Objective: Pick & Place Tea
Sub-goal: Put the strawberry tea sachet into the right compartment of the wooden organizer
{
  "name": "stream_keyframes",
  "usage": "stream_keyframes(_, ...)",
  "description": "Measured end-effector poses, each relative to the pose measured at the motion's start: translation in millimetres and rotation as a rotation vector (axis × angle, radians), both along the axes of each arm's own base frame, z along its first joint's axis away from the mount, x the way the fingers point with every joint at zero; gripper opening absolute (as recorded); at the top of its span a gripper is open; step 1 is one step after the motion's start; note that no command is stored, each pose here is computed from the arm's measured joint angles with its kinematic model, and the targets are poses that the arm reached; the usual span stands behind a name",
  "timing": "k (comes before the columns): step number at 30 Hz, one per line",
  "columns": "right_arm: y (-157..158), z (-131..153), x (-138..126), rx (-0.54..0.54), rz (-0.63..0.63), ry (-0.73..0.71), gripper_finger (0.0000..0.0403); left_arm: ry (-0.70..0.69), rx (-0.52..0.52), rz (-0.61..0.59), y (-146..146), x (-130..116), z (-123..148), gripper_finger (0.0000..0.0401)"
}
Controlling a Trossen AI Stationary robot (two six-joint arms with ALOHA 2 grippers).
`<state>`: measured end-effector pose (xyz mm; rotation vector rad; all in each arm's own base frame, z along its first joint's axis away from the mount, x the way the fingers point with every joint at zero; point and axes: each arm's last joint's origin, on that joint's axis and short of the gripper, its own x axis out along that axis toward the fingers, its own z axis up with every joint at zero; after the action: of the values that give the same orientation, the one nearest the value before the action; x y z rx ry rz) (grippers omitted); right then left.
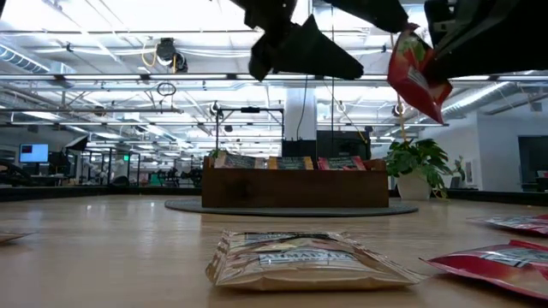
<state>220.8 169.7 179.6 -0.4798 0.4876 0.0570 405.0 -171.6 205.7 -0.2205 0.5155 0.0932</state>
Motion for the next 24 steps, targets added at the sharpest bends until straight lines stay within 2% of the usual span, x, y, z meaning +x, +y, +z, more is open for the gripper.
stream_keyframes(8, 0.8, -8.0, 9.0, -0.054, 0.017, -0.013, 0.0002, 0.004, -0.08, -0.033, 16.8, 15.0, -11.8, 0.0243)
stream_keyframes(13, -2.5, -8.7, 11.7, -0.055, -0.003, -0.012, 0.0002, 0.027, -0.049, -0.022, 19.3, 14.4, -14.4, 0.0204)
stream_keyframes(17, -2.1, -8.0, 12.1, -0.066, 0.008, -0.018, 0.0002, 0.032, 0.01, -0.028, 17.5, 13.0, -15.2, 0.0141)
stream_keyframes(22, -0.9, -11.1, 10.6, -0.047, 0.083, 0.035, 0.0017, 0.071, 0.031, -0.058, 17.9, 11.2, -18.2, 0.0024)
stream_keyframes(24, 0.2, -11.3, 10.1, -0.004, 0.093, 0.045, 0.0036, 0.089, 0.049, -0.074, 15.0, 8.9, -19.7, 0.0016)
